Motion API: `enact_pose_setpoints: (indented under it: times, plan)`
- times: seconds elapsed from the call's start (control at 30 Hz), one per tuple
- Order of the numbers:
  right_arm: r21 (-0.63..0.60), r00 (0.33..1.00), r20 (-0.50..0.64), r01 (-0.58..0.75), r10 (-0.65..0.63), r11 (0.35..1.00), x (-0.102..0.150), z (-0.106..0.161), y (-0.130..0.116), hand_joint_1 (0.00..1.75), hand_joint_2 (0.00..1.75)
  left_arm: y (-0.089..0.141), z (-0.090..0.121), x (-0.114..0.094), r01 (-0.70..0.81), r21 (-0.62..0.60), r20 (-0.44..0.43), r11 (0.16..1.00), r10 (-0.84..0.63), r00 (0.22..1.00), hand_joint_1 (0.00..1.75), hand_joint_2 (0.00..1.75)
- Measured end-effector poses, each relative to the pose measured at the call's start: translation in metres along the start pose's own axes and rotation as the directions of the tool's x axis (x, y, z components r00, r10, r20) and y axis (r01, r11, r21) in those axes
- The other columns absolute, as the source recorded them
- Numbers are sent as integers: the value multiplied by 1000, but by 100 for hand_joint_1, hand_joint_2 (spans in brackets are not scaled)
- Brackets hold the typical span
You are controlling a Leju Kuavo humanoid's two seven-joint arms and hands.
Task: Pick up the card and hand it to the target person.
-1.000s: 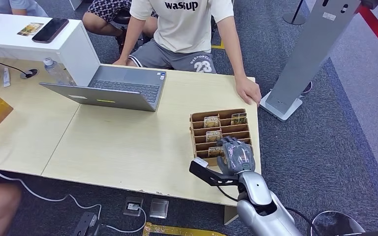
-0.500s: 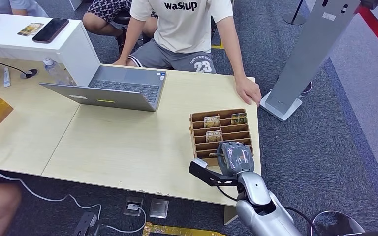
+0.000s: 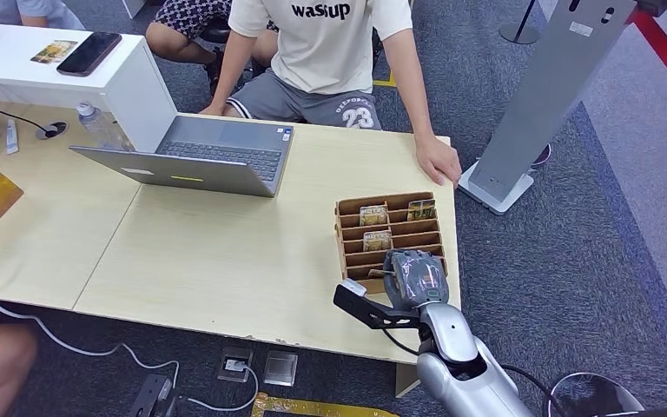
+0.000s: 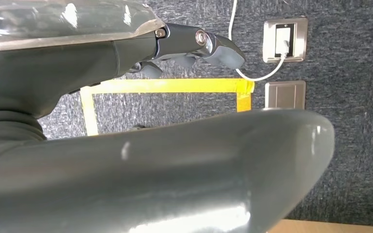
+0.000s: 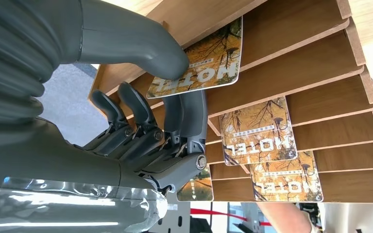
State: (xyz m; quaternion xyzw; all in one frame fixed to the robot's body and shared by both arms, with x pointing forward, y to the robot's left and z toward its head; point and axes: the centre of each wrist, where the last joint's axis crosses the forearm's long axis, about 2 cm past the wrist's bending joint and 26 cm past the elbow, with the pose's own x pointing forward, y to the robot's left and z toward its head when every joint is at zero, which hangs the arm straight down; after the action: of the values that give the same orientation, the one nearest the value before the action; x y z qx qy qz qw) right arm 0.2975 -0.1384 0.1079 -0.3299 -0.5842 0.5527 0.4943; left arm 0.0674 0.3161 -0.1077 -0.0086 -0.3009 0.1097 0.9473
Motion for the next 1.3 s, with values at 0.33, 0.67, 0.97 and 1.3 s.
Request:
enact_pose_setpoints:
  times: [0.33, 0.67, 0.97, 1.3]
  plan:
    - [-1, 1000, -1, 11, -11, 1000, 0, 0, 0, 157, 175, 0, 0, 0, 10, 5, 16, 1000, -10, 1000, 0, 0]
    - [117, 995, -9, 98, -98, 988, -2, -5, -23, 157, 175, 4, 0, 0, 9, 18, 5, 1000, -9, 1000, 0, 0]
    - [123, 988, 68, 129, -138, 984, -2, 3, -75, 157, 175, 8, 1, 1, 0, 26, -8, 1000, 0, 1000, 0, 0]
    - [-77, 969, 215, 140, -120, 987, 8, 15, -119, 157, 175, 7, 0, 1, -7, 23, -7, 1000, 7, 1000, 0, 0]
